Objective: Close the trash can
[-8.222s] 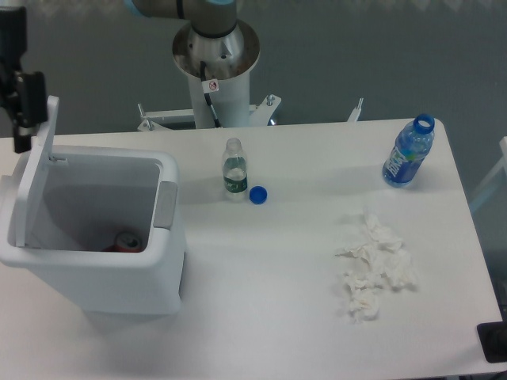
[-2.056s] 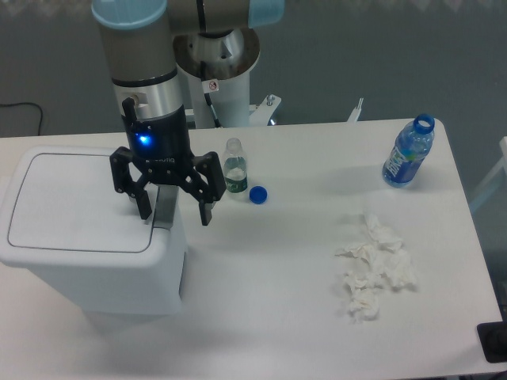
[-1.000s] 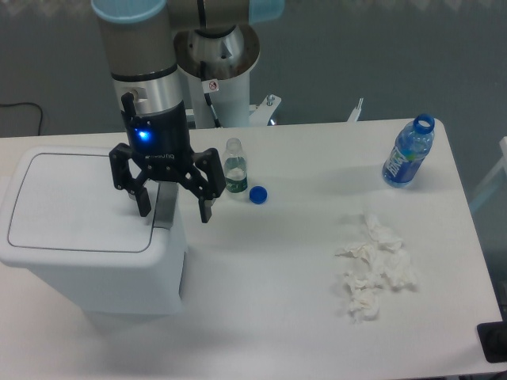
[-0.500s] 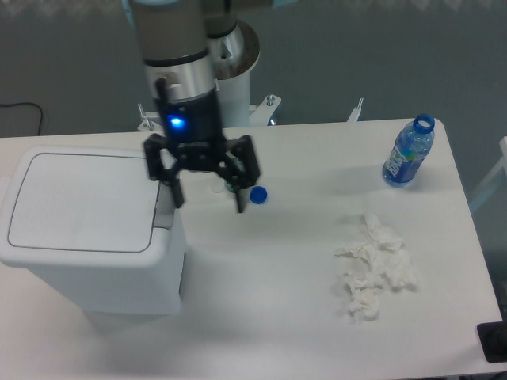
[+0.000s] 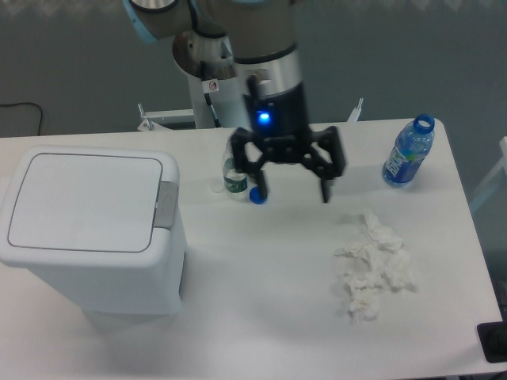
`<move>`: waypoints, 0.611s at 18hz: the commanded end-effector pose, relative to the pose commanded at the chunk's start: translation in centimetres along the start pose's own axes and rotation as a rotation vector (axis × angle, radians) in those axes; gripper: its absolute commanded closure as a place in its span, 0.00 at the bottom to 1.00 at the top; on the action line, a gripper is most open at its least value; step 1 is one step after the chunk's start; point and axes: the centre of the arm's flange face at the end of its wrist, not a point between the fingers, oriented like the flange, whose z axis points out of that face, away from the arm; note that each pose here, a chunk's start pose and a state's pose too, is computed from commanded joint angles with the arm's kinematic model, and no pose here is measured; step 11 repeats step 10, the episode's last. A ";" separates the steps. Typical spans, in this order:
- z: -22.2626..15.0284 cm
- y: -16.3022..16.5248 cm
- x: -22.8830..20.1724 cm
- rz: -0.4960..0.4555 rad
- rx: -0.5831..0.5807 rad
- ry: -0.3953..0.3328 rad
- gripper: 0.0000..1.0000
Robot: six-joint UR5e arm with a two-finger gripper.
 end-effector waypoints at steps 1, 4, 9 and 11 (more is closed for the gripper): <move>0.2 0.7 -0.6 0.033 -0.005 -0.001 0.00; 2.2 2.2 -1.4 0.115 -0.007 0.032 0.00; 2.8 4.6 -2.2 0.150 -0.004 0.051 0.00; 2.8 5.0 -2.3 0.149 -0.008 0.051 0.00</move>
